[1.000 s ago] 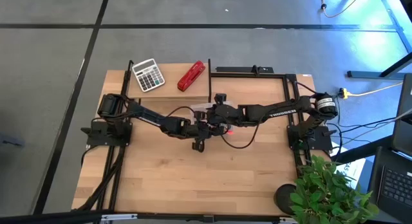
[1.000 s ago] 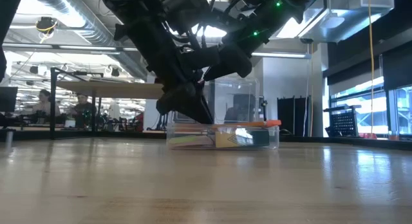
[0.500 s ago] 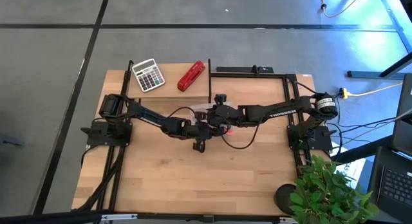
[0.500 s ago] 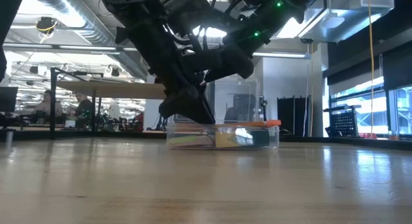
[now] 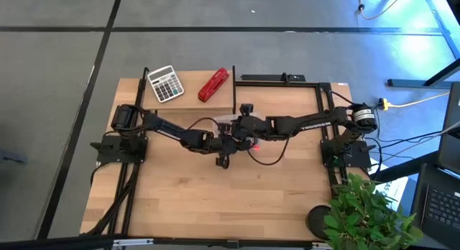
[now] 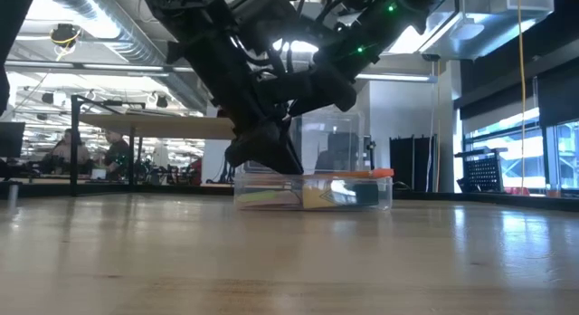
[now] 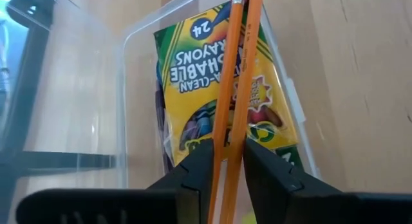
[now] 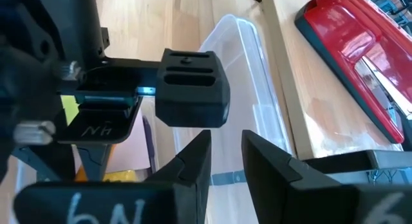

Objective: Pack school essentials
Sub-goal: Put the orange pencil into the supply box

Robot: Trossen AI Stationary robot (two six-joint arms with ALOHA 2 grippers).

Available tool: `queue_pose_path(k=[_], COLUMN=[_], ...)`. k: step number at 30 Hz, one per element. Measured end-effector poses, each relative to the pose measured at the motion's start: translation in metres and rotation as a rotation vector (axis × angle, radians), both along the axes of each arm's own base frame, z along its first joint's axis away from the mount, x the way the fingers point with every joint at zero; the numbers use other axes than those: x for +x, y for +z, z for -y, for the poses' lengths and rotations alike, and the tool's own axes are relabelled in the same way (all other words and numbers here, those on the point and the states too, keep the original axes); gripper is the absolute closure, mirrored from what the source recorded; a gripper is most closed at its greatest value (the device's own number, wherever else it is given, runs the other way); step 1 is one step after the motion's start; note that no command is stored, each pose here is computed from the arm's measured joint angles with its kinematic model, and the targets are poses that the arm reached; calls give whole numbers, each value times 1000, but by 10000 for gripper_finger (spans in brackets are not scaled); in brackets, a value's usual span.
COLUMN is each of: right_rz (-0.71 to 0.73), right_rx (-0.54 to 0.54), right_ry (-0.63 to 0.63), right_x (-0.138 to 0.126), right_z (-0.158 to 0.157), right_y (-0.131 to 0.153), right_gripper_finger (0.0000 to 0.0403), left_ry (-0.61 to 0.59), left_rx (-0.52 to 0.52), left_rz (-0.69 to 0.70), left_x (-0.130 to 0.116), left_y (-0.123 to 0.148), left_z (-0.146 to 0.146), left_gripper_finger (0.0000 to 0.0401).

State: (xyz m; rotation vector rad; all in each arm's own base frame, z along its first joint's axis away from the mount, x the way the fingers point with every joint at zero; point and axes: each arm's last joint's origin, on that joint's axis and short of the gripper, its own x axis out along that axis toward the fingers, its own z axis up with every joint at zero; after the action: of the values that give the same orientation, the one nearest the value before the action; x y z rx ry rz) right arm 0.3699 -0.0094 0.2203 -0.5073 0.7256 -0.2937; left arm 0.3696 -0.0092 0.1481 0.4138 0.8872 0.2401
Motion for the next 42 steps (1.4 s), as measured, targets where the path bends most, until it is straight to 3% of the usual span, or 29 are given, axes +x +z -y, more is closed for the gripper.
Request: queue_pose_path(k=[29, 35, 42], right_rz=[-3, 0, 5], right_rx=[3, 3, 5], right_ry=[0, 0, 1], right_x=[0, 0, 0], right_z=[0, 0, -1], right_y=[0, 0, 1], right_gripper_finger=[313, 313, 313], left_ry=[-1, 69, 153], left_rx=[-7, -50, -19], left_rz=[-12, 16, 45], left_x=[0, 0, 0], left_y=[-1, -1, 0], left_z=[-6, -7, -9], left_gripper_finger=[323, 323, 323])
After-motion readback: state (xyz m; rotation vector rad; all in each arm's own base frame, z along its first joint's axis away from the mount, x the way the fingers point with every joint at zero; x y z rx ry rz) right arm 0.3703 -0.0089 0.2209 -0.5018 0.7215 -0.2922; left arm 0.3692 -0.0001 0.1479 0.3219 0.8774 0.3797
